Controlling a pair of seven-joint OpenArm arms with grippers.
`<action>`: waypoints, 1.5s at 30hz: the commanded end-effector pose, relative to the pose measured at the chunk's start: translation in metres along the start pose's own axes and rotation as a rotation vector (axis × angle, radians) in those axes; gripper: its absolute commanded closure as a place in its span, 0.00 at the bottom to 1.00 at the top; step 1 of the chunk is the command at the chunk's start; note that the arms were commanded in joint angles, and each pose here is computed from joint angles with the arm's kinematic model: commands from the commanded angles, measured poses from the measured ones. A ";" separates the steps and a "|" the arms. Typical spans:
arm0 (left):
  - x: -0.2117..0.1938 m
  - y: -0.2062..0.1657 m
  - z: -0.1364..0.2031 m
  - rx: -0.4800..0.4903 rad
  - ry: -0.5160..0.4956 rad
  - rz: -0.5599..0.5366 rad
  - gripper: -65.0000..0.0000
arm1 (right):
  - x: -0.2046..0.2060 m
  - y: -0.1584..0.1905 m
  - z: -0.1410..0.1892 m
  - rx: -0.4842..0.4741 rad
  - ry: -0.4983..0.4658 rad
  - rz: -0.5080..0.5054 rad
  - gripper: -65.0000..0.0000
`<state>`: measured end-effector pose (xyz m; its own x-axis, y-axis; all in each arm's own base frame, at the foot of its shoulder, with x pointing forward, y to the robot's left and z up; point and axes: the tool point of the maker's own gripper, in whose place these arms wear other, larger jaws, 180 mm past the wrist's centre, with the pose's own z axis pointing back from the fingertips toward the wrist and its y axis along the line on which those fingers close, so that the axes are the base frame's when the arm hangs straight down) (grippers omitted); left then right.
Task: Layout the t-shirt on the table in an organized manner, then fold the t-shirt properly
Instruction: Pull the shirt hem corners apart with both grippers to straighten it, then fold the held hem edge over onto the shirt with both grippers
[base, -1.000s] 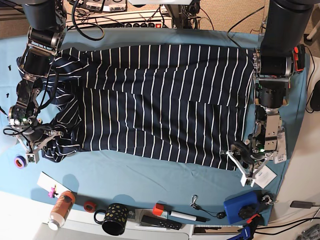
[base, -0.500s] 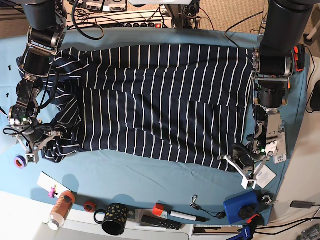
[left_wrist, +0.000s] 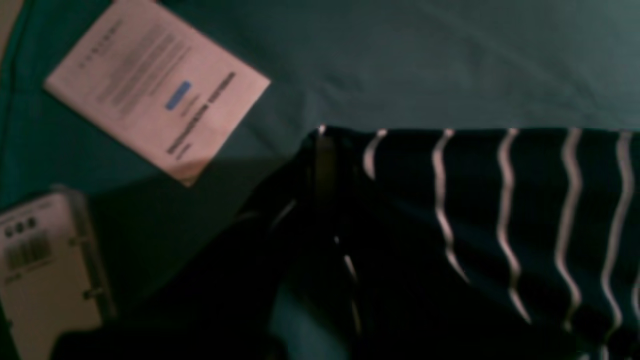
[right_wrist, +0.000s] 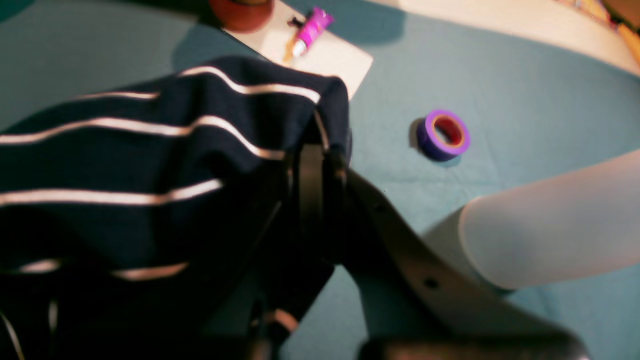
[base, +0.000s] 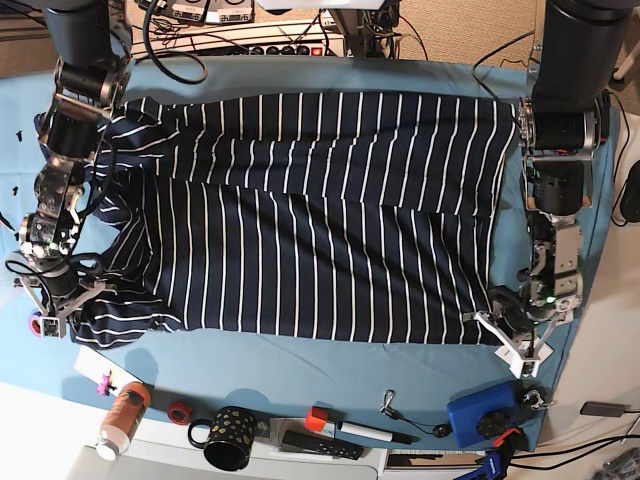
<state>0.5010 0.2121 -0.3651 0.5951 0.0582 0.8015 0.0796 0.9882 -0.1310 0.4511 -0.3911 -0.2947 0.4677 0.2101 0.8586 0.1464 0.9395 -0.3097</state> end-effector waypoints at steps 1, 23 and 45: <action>0.039 0.007 0.007 -0.008 -0.102 0.023 1.00 | 0.032 -0.025 0.001 -0.061 -0.081 -0.002 1.00; 0.046 -0.049 0.046 -0.491 -0.042 0.233 1.00 | 0.049 -0.012 0.034 0.121 -0.068 -0.164 1.00; -0.018 -0.039 0.163 -0.336 0.014 0.013 1.00 | 0.046 0.010 0.133 0.357 0.007 -0.145 1.00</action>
<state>0.3446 0.1925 -0.3025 0.6694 0.0578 0.7406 0.3073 0.8861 -0.3469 0.3531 -0.3313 -0.2269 0.5270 0.0504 0.8484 -0.1034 0.9946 0.0051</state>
